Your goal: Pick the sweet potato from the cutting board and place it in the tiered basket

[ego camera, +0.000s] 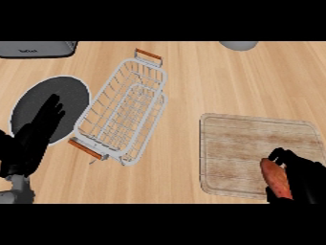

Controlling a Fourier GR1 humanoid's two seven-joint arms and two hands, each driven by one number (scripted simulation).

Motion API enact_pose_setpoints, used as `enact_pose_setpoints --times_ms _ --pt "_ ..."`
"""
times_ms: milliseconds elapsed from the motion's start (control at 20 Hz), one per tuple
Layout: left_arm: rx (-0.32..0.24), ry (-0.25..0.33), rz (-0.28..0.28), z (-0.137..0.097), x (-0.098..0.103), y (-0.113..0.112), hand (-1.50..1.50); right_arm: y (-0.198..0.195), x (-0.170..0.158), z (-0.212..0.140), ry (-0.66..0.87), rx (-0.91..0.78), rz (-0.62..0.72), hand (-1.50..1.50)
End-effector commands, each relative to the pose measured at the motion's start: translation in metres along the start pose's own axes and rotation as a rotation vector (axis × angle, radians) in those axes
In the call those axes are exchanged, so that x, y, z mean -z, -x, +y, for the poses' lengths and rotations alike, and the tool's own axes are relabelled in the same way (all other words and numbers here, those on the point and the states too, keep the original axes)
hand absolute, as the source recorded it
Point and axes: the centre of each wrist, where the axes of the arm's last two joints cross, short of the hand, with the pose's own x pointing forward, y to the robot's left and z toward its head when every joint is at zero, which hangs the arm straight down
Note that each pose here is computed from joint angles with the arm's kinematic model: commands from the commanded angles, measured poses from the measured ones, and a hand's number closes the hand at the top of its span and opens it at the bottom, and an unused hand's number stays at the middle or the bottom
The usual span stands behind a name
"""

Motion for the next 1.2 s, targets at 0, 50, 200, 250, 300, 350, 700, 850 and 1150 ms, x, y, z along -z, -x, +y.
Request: enact_pose_setpoints --times_ms 0,50,200,250,300,350,700,850,1150 --pt "-0.010 0.009 0.000 -0.010 -0.010 0.011 0.00 -0.007 -0.029 -0.032 0.221 0.128 -0.044 1.50" --pt "-0.009 -0.011 0.008 0.005 -0.006 0.009 0.00 -0.014 -0.034 -0.035 0.266 0.206 -0.048 1.50" --pt "-0.007 -0.011 0.002 0.004 -0.011 0.013 0.00 -0.033 -0.051 -0.066 0.398 0.435 -0.139 1.50" --pt "0.001 0.015 0.002 0.006 -0.002 -0.002 0.00 -0.033 -0.054 -0.072 0.427 0.426 -0.185 1.50" --pt "0.009 -0.005 0.011 0.011 -0.007 0.008 0.00 -0.037 -0.070 -0.078 0.430 0.478 -0.190 1.50" --pt "-0.003 0.003 0.007 0.000 -0.003 0.002 0.00 -0.034 -0.077 -0.087 0.453 0.492 -0.210 1.50" --pt "-0.002 0.023 -0.005 -0.008 -0.005 -0.002 0.00 -0.061 -0.103 -0.126 0.395 0.529 -0.291 1.50" --pt "0.011 0.041 0.007 0.002 0.001 0.001 0.00 -0.080 -0.104 -0.140 0.374 0.529 -0.332 1.50" --pt "0.013 0.037 -0.009 -0.012 -0.002 -0.005 0.00 -0.174 -0.078 -0.154 0.358 0.528 -0.366 1.50"
